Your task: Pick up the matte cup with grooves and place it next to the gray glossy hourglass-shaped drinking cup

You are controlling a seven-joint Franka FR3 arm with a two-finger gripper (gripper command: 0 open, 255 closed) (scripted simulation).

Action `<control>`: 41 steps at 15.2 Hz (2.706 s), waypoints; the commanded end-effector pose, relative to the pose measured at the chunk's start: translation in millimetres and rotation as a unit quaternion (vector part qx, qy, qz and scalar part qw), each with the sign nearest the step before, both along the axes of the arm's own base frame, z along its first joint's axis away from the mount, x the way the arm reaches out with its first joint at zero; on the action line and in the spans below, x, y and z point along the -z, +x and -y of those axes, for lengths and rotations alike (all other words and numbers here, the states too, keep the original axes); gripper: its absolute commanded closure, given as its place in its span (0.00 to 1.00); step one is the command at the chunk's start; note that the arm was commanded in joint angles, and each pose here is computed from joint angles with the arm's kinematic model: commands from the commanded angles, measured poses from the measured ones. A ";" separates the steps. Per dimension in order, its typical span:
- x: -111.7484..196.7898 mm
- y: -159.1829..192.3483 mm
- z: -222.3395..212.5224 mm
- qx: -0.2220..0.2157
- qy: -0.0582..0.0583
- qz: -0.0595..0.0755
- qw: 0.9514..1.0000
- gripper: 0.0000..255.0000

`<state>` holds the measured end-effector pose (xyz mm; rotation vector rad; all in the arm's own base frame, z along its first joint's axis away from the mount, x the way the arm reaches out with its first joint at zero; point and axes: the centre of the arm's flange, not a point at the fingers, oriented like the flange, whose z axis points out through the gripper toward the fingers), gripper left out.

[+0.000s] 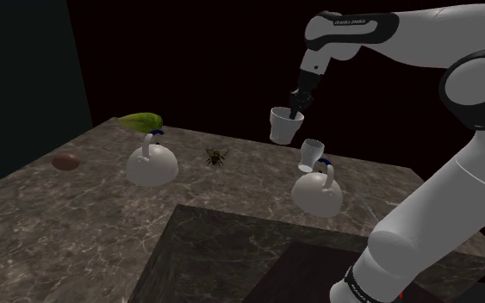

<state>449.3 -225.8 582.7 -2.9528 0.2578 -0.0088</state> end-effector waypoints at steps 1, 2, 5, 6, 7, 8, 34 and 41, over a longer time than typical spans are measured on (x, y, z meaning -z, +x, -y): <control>0.0 -11.6 21.6 -0.001 0.000 0.000 1.000 1.00; -0.1 -17.0 32.9 -0.001 0.000 0.000 1.000 1.00; 15.8 -17.0 32.9 -0.001 0.000 0.000 1.000 1.00; 21.0 -17.0 32.9 -0.001 0.000 0.000 1.000 1.00; 26.3 -17.0 32.9 -0.001 0.000 0.000 1.000 1.00; 31.6 -17.0 32.9 -0.001 0.000 0.000 1.000 1.00; 168.9 -17.0 32.9 -0.001 0.000 0.000 1.000 1.00; 205.9 -17.0 32.9 -0.001 0.000 0.000 1.000 1.00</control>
